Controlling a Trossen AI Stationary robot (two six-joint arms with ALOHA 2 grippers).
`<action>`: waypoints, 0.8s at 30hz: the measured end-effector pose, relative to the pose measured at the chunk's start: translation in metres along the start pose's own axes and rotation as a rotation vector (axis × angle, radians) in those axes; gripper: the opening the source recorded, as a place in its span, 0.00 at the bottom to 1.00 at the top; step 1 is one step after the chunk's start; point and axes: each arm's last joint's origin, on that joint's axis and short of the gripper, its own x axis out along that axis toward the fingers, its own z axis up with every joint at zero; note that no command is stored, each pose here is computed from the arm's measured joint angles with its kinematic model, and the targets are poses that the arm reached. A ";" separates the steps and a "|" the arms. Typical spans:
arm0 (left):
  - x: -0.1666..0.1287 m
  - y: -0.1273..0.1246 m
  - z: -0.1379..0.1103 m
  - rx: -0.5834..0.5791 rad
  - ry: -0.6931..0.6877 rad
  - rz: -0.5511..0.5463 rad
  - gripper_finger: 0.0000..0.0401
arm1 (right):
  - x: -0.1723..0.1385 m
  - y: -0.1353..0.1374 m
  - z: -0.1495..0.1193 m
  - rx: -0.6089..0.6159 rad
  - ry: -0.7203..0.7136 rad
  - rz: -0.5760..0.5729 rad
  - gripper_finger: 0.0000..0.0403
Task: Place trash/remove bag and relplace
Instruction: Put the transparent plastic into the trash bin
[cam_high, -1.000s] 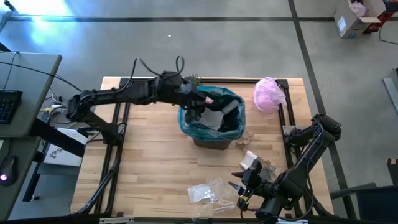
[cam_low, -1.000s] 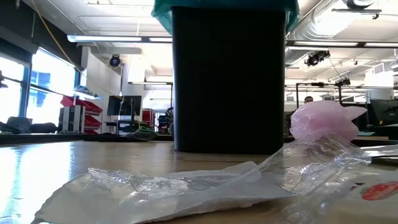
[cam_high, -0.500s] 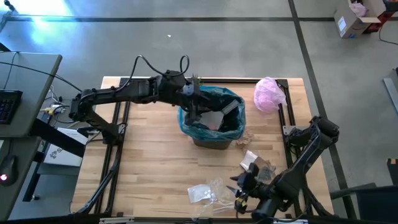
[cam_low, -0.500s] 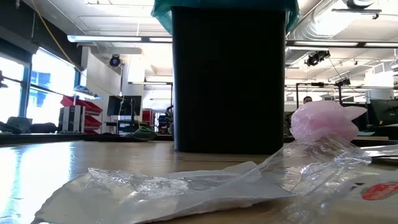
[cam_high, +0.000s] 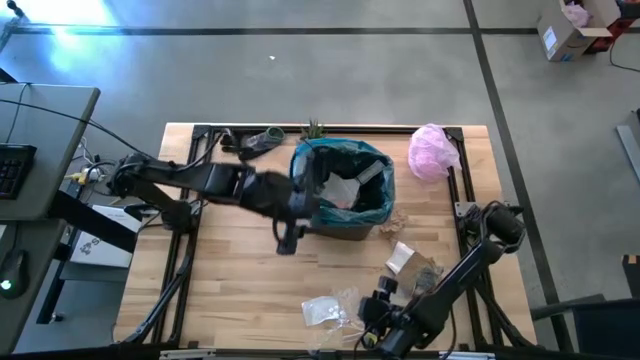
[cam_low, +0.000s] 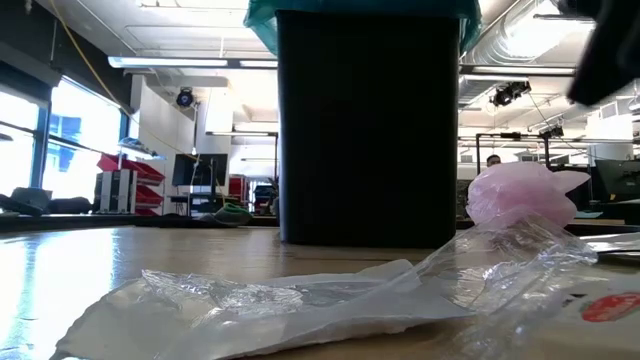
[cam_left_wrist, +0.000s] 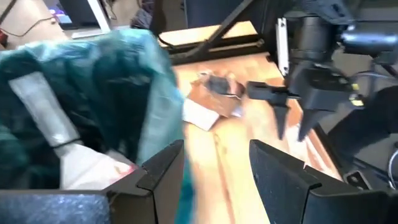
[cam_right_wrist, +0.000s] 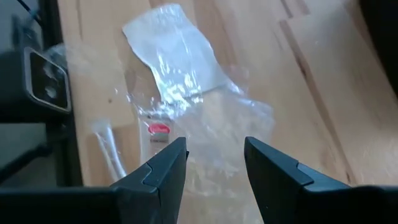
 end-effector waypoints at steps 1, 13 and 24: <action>0.000 -0.007 -0.001 0.000 0.006 -0.001 0.41 | 0.003 0.000 -0.001 0.000 0.006 -0.007 0.37; -0.002 -0.084 -0.013 0.056 0.028 0.050 0.41 | 0.025 0.007 -0.004 -0.010 0.071 0.045 0.37; 0.047 -0.142 -0.046 0.106 0.177 0.037 0.41 | 0.037 0.010 0.030 -0.085 -0.093 0.171 0.37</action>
